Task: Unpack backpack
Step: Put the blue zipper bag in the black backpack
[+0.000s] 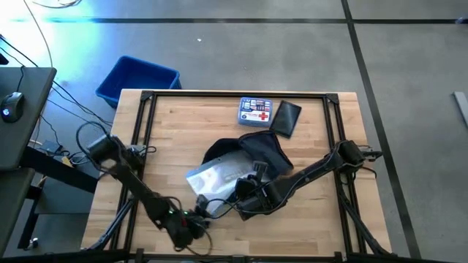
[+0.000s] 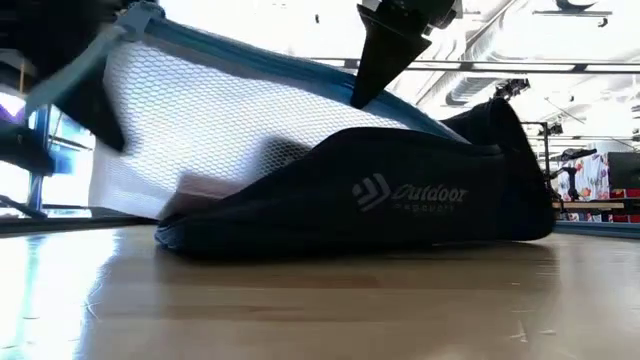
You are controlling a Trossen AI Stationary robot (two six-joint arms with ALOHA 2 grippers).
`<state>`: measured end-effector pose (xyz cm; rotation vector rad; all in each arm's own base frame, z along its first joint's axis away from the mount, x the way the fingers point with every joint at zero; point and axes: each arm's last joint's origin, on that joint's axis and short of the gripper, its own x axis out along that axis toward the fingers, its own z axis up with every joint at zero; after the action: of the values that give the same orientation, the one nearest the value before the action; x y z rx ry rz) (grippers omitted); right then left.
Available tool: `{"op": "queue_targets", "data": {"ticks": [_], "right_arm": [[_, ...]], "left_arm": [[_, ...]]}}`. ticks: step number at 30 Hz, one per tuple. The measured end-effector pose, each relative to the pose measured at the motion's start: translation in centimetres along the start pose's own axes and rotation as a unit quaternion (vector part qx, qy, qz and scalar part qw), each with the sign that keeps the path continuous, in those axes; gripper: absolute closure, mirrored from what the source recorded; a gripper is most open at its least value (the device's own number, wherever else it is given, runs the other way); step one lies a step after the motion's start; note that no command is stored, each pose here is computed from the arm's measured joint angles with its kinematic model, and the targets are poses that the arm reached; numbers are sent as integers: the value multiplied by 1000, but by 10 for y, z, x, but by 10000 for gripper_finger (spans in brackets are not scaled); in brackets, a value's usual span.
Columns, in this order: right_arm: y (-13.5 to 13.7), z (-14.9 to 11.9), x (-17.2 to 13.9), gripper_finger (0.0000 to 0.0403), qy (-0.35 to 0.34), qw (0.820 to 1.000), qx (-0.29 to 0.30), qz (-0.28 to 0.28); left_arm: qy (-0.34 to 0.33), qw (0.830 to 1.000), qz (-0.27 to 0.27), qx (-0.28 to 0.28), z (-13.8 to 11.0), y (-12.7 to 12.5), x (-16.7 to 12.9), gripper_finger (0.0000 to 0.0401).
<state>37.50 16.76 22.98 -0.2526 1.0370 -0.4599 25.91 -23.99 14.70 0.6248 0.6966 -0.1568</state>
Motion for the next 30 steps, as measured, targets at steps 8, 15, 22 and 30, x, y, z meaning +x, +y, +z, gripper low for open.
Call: {"op": "queue_targets", "data": {"ticks": [8,15,22,30], "right_arm": [[2,-1,-3,403,-1,1000,-6,5],[8,-4,-9,403,-7,1000,-11,12],[13,-7,-12,403,-9,1000,-14,15],[12,-11,-12,403,10,999,-30,10]], "left_arm": [[24,993,102,55,20,28,49,295],[8,985,165,58,28,62,66,295],[14,999,27,-20,13,86,85,295],[115,991,-61,-31,0,67,73,329]]}}
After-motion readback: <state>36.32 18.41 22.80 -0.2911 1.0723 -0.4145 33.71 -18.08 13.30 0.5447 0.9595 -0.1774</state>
